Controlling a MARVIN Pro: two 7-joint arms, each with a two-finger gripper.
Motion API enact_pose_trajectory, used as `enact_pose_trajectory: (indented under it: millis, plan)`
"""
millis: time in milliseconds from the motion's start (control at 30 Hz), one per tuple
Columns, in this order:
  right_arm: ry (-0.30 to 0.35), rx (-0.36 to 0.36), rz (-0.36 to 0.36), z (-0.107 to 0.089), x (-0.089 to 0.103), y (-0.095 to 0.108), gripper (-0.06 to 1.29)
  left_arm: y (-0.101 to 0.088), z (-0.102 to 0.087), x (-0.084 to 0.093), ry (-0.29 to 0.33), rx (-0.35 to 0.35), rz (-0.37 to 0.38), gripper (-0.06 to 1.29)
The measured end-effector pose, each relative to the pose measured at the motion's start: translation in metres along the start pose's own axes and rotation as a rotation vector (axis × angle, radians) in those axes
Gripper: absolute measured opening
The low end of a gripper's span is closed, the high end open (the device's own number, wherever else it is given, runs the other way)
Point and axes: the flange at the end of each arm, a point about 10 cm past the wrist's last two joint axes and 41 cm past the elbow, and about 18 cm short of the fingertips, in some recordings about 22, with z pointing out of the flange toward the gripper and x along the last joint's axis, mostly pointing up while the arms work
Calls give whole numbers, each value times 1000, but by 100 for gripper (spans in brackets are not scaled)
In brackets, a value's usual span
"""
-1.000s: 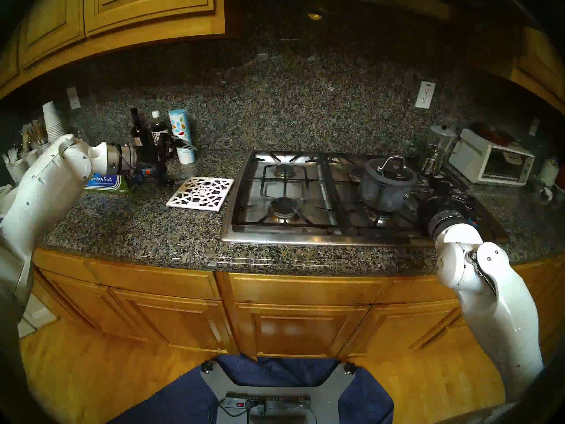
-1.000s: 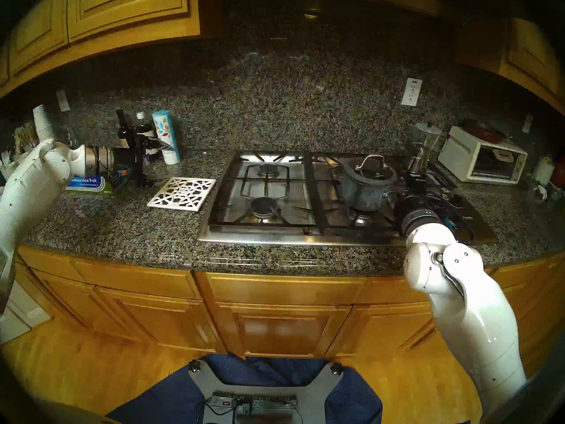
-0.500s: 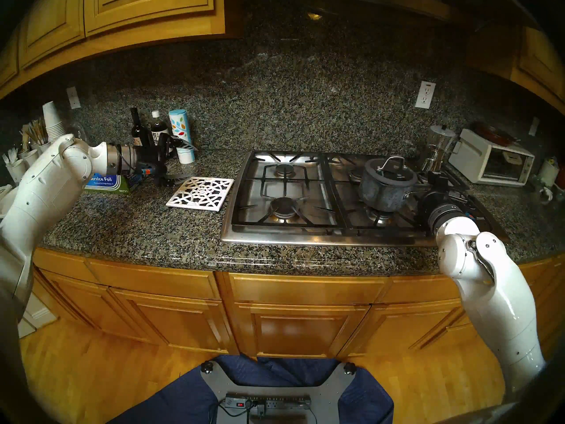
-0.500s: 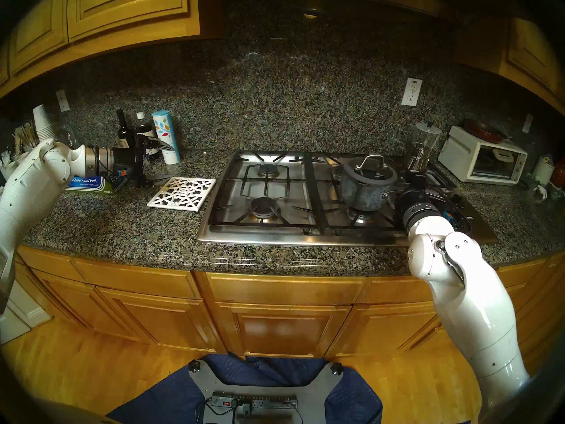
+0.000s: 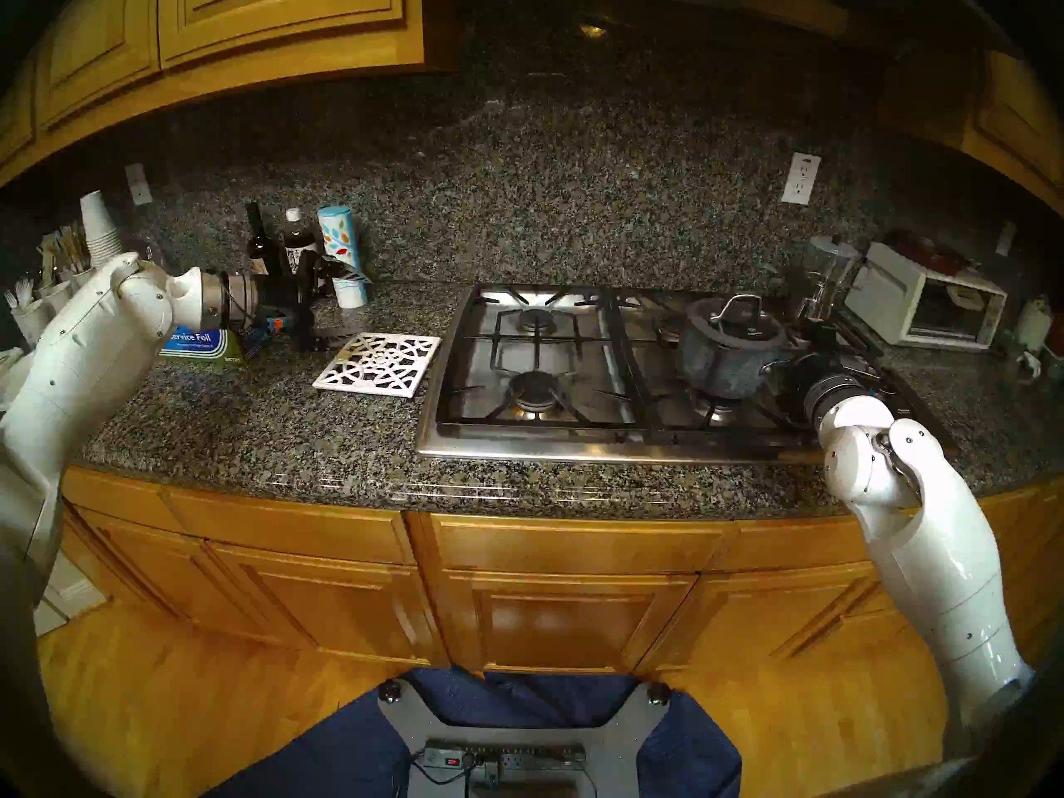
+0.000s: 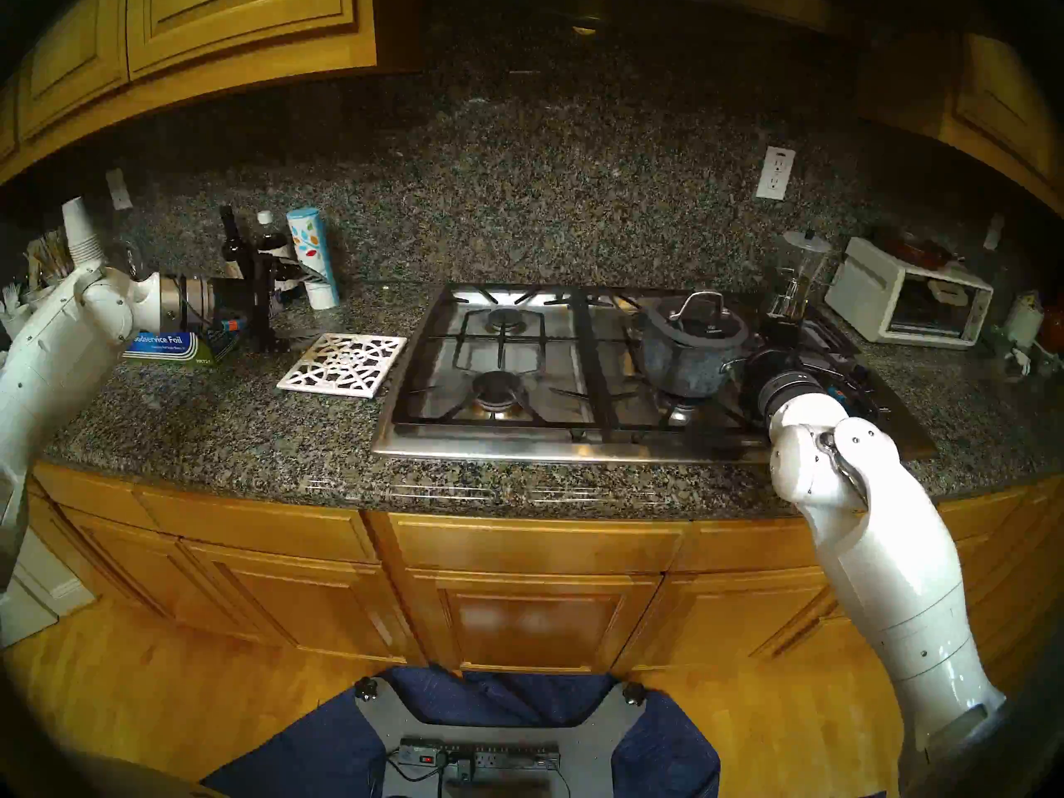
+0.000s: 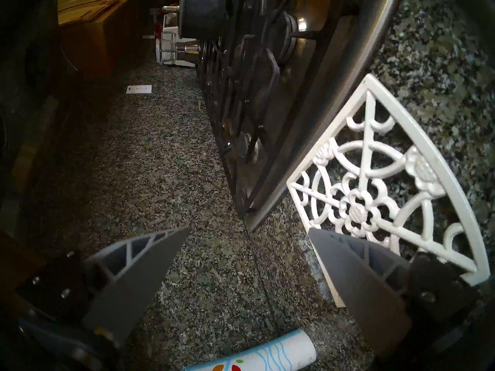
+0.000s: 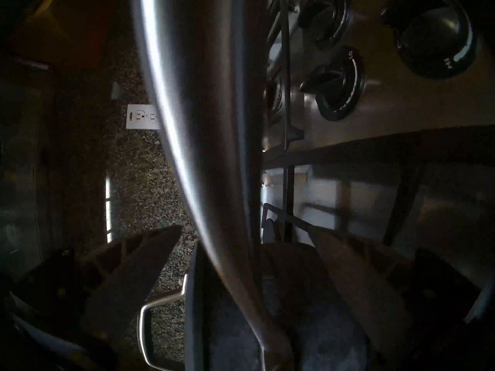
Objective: Pick up the pot, put it on the stove, take off the pot lid
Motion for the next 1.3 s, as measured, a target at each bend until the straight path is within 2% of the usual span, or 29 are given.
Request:
enact_pose_trajectory:
  millis: [133, 233, 300, 333, 400, 433, 467, 567, 700, 1300]
  plan:
    - [-12, 16, -2, 4, -2, -3, 122, 0, 0, 0, 0, 0, 0, 121]
    - [-16, 19, -4, 7, -3, -3, 107, 0, 0, 0, 0, 0, 0, 121]
    - [-20, 15, -6, 7, -4, 0, 87, 0, 0, 0, 0, 0, 0, 121]
    - [-21, 11, -7, 8, -4, 1, 72, 0, 0, 0, 0, 0, 0, 121]
    - [-25, 3, -7, 8, -6, 5, 33, 0, 0, 0, 0, 0, 0, 121]
    - [-25, 3, -7, 8, -6, 6, 31, 0, 0, 0, 0, 0, 0, 121]
    - [-25, 6, -7, 8, -6, 6, 19, 0, 0, 0, 0, 0, 0, 121]
    - [-25, 10, -7, 7, -6, 6, 10, 0, 0, 0, 0, 0, 0, 121]
    - [-25, 15, -6, 7, -7, 7, 8, 0, 0, 0, 0, 0, 0, 121]
    - [-9, 27, 35, 5, -11, 6, 8, 0, 0, 0, 0, 0, 0, 121]
